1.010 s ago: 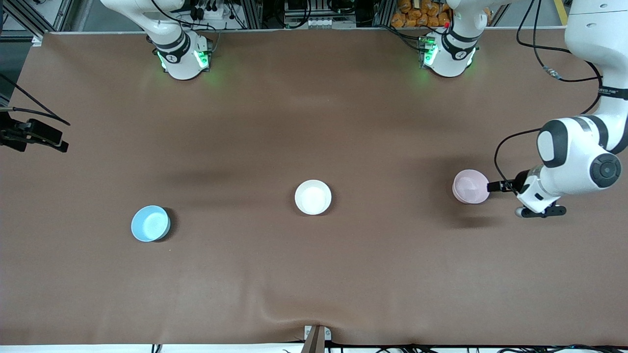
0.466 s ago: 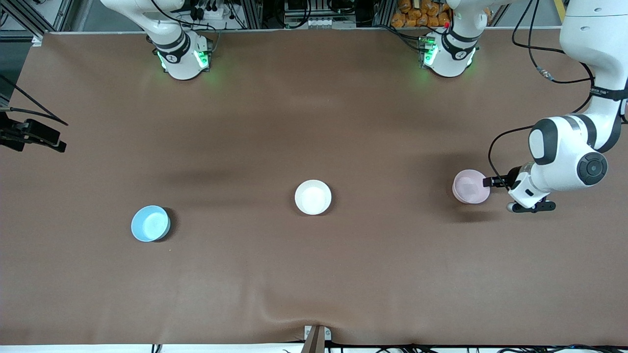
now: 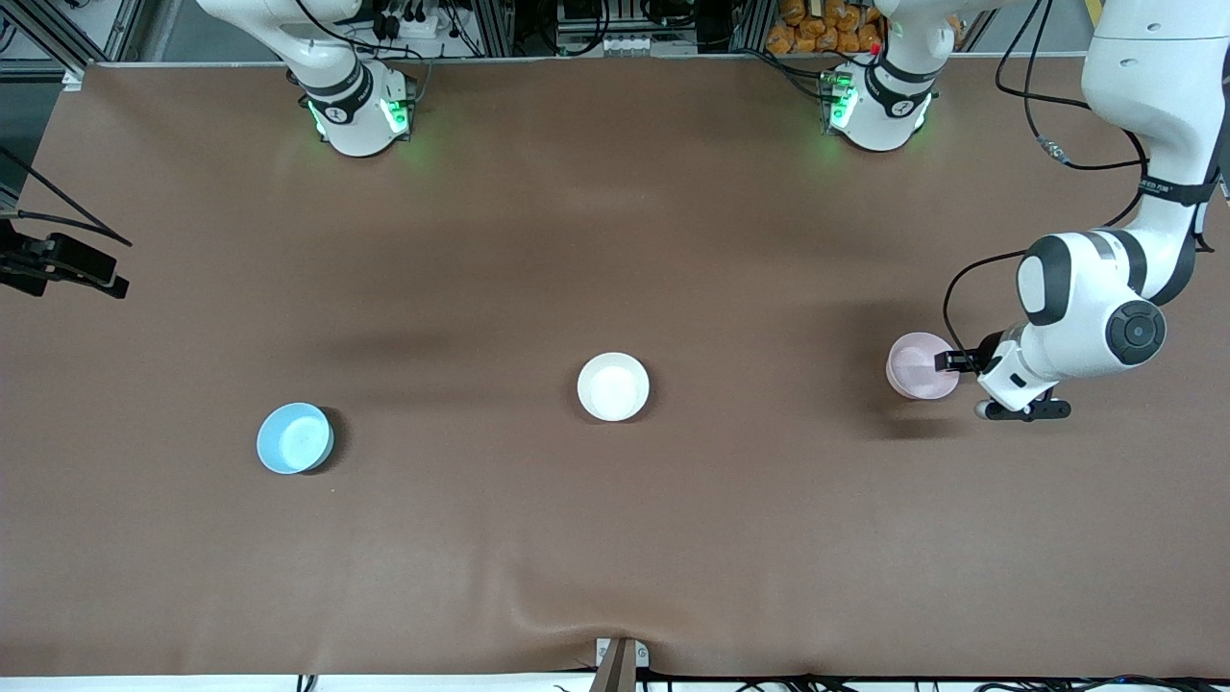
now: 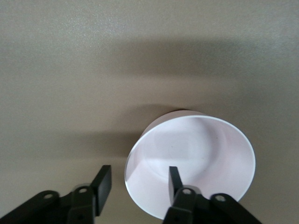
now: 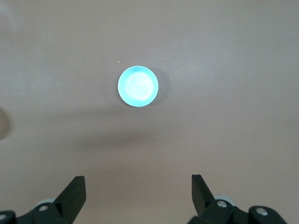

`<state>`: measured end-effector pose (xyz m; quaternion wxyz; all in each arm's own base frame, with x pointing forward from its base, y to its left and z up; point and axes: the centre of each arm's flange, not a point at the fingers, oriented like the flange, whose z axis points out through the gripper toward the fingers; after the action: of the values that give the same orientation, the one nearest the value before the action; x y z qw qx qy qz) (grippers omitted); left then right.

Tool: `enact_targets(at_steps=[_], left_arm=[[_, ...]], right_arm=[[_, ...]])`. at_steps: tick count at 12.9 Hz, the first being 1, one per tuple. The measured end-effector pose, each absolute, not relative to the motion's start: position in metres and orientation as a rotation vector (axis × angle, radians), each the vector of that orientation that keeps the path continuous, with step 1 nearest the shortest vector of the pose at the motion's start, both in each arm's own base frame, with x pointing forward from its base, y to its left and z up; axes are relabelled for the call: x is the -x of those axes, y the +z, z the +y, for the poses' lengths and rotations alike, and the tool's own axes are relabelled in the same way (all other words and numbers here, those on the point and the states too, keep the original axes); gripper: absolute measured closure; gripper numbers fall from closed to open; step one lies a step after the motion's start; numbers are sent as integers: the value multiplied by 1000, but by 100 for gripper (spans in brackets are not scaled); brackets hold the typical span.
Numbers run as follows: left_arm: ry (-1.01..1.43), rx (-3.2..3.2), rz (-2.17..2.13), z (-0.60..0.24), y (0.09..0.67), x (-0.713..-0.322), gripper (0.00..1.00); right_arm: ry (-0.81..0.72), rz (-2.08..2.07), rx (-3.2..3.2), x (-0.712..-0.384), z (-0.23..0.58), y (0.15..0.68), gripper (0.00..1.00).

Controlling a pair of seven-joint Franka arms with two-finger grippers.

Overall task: Stack pink and blue bowls on white bowl
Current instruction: 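Close the left gripper on the pink bowl's rim, then carry the pink bowl with the left gripper over the white bowl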

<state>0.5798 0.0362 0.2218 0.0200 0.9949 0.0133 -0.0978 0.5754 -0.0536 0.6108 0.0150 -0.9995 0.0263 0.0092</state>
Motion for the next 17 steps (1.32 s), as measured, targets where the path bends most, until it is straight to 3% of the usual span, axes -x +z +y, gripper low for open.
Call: enact_targets(at_steps=[3, 7, 8, 13, 17], left_arm=[[-302, -3085, 46, 37, 210, -580, 50], [-301, -3085, 45, 37, 208, -581, 93], [-293, -3086, 41, 36, 213, -583, 98], [-314, -3027, 37, 14, 263, -604, 98], [-230, -2933, 98, -77, 302, -627, 98]], right_arm=[[29, 81, 3110, -575, -53, 611, 0], [26, 80, 3110, -576, -53, 611, 0], [22, 75, 3110, -576, -51, 612, 0], [-43, 57, 3113, -580, -45, 618, 0], [-12, 61, 3112, -579, -46, 615, 0]])
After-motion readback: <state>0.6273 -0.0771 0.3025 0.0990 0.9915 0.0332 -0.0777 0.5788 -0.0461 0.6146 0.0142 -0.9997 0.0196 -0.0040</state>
